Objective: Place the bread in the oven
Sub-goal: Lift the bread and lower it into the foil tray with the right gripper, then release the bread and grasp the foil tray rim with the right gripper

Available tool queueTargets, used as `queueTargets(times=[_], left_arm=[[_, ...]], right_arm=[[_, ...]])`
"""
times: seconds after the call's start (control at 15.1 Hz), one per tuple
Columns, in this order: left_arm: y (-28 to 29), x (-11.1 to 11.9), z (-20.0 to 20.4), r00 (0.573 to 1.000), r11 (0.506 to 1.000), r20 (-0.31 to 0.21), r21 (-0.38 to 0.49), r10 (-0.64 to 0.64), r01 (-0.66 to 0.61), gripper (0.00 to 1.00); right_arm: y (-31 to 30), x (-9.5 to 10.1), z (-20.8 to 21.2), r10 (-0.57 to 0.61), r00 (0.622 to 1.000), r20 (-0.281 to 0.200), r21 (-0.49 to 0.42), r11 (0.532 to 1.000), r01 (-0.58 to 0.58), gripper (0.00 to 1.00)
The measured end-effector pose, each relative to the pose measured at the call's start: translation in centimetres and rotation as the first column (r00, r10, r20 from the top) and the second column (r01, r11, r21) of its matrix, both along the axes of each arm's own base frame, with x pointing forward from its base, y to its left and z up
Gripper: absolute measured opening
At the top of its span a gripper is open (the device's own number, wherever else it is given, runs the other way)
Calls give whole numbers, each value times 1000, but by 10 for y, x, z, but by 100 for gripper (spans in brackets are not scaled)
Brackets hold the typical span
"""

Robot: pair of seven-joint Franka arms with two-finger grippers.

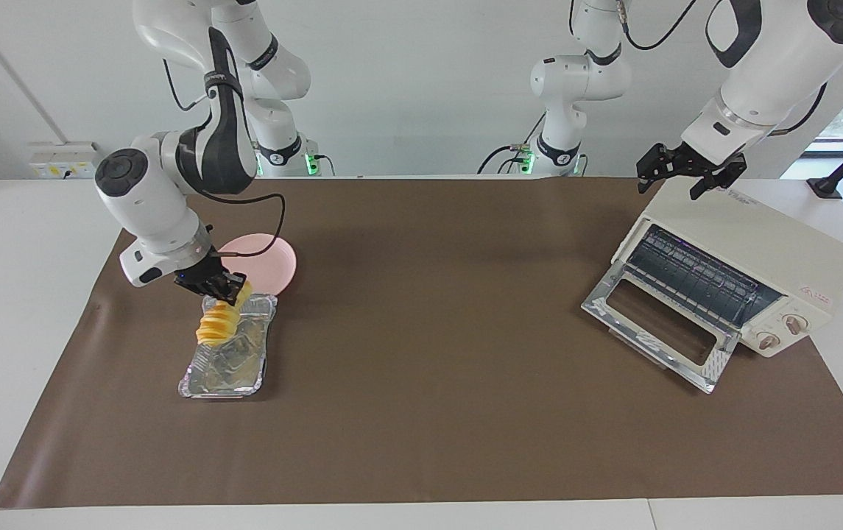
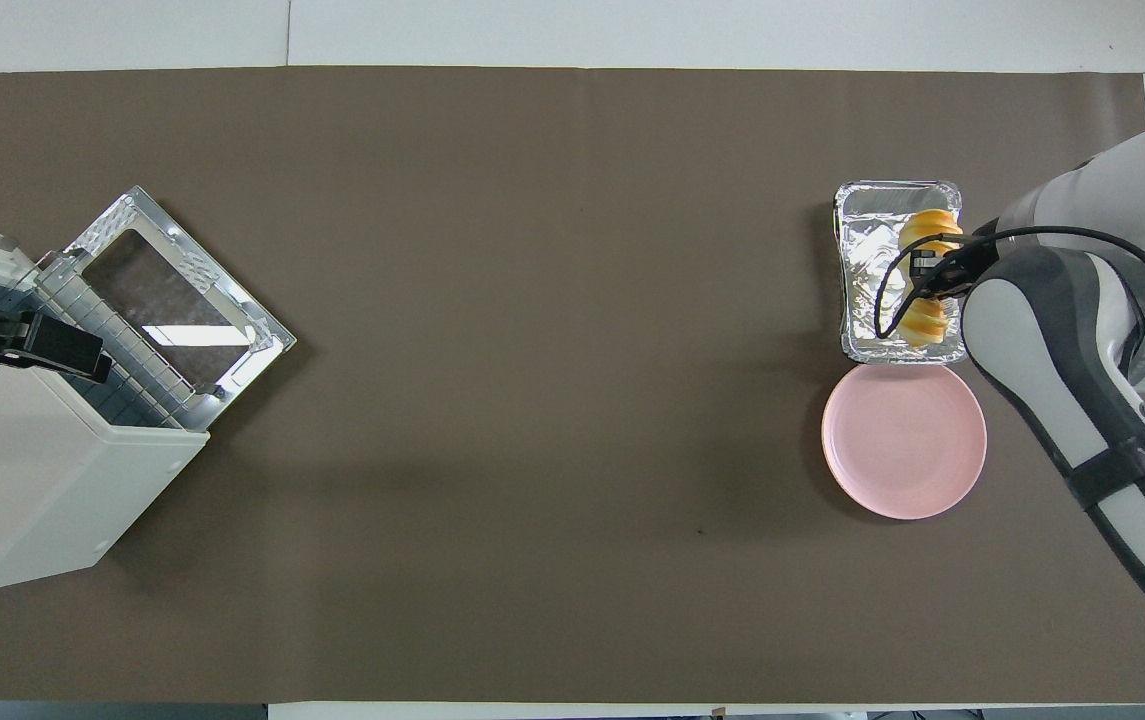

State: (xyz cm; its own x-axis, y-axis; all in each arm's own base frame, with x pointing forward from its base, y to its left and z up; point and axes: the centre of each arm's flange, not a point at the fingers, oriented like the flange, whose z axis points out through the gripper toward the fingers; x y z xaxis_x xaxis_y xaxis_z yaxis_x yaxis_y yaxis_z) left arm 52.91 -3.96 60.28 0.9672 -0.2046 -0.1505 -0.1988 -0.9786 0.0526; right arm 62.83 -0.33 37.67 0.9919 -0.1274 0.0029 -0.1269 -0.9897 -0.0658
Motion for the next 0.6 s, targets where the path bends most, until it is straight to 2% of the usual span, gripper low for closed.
queueTargets(times=[0.07,0.2,0.33,0.6], left_arm=[[0,0,0,1000,1000,0,0,0,0,100],[0,0,0,1000,1000,0,0,0,0,100],[0,0,0,1000,1000,0,0,0,0,100],[0,0,0,1000,1000,0,0,0,0,100]], right_arm=[[1,3,-11,2,1000,1,2,1000,-2,11],[4,7,-27,10,1000,1,-1,1000,-10,26],[5,8,-33,15,1000,-6,-4,1000,-15,30],[1,9,-31,66,998,2,-16,998,-66,69]])
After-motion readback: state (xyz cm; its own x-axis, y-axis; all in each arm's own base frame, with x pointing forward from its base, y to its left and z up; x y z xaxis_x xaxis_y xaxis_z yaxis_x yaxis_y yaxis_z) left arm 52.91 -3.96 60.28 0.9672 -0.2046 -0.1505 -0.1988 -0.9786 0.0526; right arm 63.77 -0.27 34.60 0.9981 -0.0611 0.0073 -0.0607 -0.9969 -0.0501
